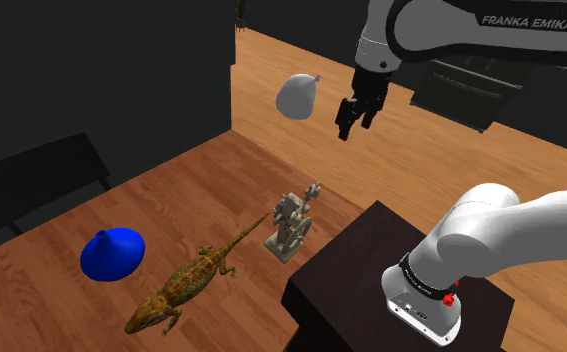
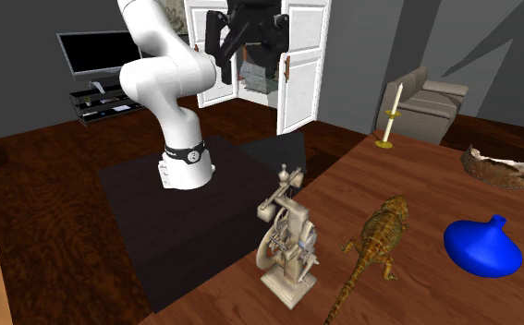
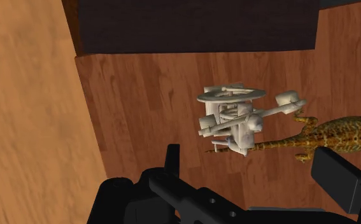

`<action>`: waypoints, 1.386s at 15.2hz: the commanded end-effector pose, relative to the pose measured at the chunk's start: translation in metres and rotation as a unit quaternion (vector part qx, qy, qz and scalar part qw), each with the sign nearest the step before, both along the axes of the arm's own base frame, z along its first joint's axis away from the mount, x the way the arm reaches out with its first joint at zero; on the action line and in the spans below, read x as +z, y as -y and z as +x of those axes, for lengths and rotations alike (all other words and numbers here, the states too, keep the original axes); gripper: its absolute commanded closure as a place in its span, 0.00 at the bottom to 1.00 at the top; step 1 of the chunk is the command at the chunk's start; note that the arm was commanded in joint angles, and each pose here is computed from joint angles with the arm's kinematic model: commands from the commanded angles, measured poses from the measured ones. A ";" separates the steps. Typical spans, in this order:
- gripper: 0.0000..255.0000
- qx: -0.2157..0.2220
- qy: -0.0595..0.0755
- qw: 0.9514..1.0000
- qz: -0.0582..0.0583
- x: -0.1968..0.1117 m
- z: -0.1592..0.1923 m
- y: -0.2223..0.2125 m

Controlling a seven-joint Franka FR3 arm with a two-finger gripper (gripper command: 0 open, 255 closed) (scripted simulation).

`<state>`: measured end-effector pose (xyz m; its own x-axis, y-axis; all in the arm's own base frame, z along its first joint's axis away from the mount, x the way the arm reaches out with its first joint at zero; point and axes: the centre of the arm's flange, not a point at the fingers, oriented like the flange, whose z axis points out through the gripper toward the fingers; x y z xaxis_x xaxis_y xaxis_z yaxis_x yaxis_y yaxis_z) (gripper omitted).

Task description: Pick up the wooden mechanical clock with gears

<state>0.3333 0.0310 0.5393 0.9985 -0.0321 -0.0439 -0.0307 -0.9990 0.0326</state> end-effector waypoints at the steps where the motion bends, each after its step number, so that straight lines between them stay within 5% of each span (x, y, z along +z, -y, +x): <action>1: 0.00 0.004 0.000 1.000 -0.001 -0.026 0.011 -0.005; 21: 0.00 0.047 -0.010 0.999 -0.011 -0.267 0.096 -0.072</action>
